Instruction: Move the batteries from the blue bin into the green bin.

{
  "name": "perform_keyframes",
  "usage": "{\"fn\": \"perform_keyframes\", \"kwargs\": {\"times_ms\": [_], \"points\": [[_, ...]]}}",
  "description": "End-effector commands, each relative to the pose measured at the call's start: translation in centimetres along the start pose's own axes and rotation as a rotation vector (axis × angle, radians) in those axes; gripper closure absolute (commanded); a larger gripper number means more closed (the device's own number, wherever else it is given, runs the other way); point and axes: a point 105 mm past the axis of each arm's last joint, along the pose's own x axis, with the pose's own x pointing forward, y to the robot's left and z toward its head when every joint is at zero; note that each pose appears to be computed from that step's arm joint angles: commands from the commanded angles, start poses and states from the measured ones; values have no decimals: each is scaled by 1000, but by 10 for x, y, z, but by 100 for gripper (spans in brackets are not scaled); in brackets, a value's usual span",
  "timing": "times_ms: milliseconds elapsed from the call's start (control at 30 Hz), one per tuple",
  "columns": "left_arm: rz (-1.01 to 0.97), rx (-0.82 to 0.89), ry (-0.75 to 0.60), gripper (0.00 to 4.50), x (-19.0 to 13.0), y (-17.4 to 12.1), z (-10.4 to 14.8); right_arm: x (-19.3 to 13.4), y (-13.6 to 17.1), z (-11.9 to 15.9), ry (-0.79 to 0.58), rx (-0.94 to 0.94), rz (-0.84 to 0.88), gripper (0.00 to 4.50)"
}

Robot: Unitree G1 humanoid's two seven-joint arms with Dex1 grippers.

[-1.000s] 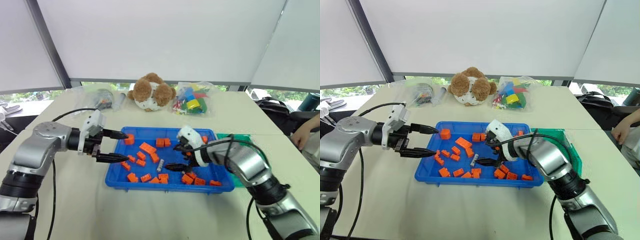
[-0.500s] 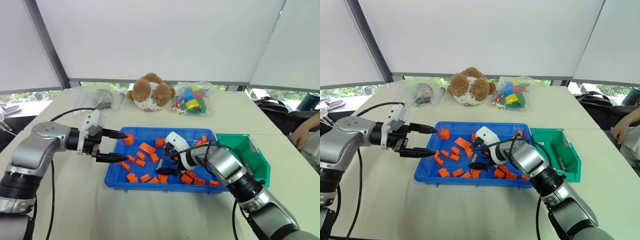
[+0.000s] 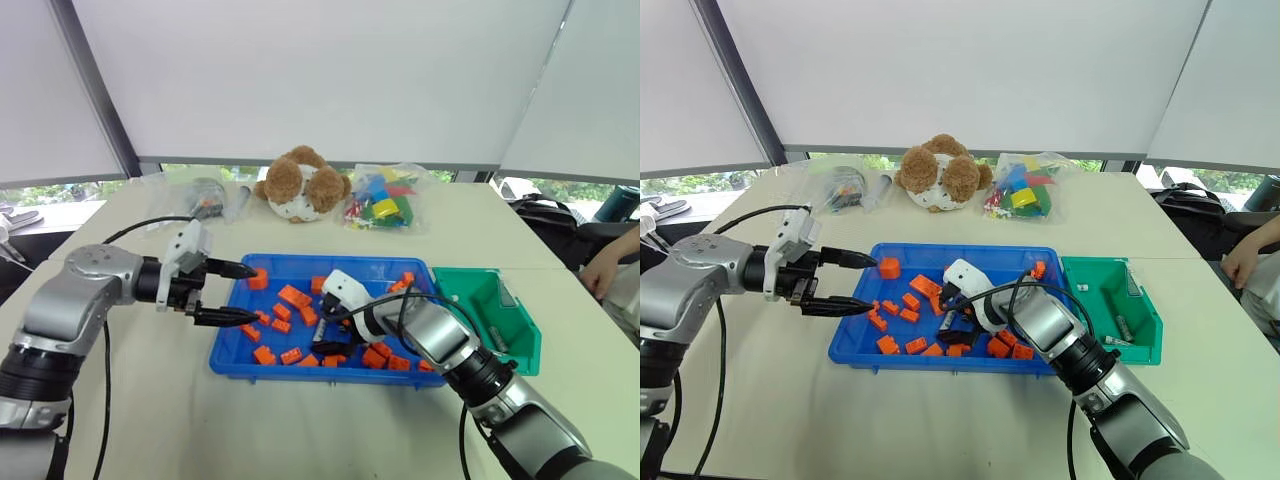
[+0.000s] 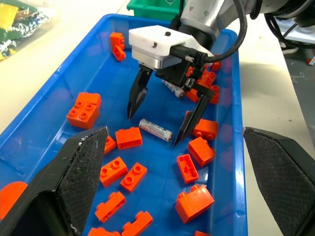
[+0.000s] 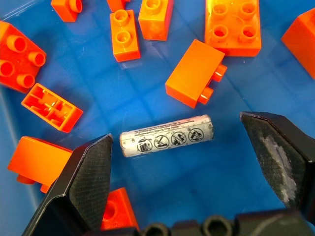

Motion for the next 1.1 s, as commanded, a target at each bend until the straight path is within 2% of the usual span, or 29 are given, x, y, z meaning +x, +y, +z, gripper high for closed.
{"fn": "perform_keyframes", "kwargs": {"times_ms": [33, 67, 133, 267, 367, 433, 533, 600, 700, 800, 967, 1100], "points": [[25, 48, -16, 0, -7, 0, 12, -1, -3, 5, 4, -39, -15, 2], [26, 49, -16, 0, -7, 0, 12, -1, -4, 4, 7, -42, -14, 2], [28, 50, -16, 0, -7, 0, 12, 0, -4, 3, 14, -47, -14, 54], [32, 52, -18, 0, -7, 0, 11, -2, -6, 2, 17, -48, -13, 236], [33, 52, -20, 0, -7, 0, 12, -8, -9, 6, 1, -43, -18, 235], [32, 52, -21, 0, -7, 0, 11, -18, -17, 19, -51, -19, -48, 235], [32, 52, -24, 0, -6, 0, 12, -57, -45, 42, -143, 3, -184, 235], [31, 52, -27, 0, -5, 0, 12, -99, -69, 41, -162, 0, -325, 235], [28, 50, -31, 0, -3, 0, 10, -160, -97, 18, -118, 22, -509, 235], [18, 49, -31, 0, -2, 0, 8, -201, -107, -18, -13, 45, -626, 235], [4, 53, -40, 0, 0, 2, 10, -220, -97, -71, 140, 84, -631, 235], [-10, 55, -46, 0, 2, 4, 11, -217, -90, -94, 164, 143, -586, 235]]}}
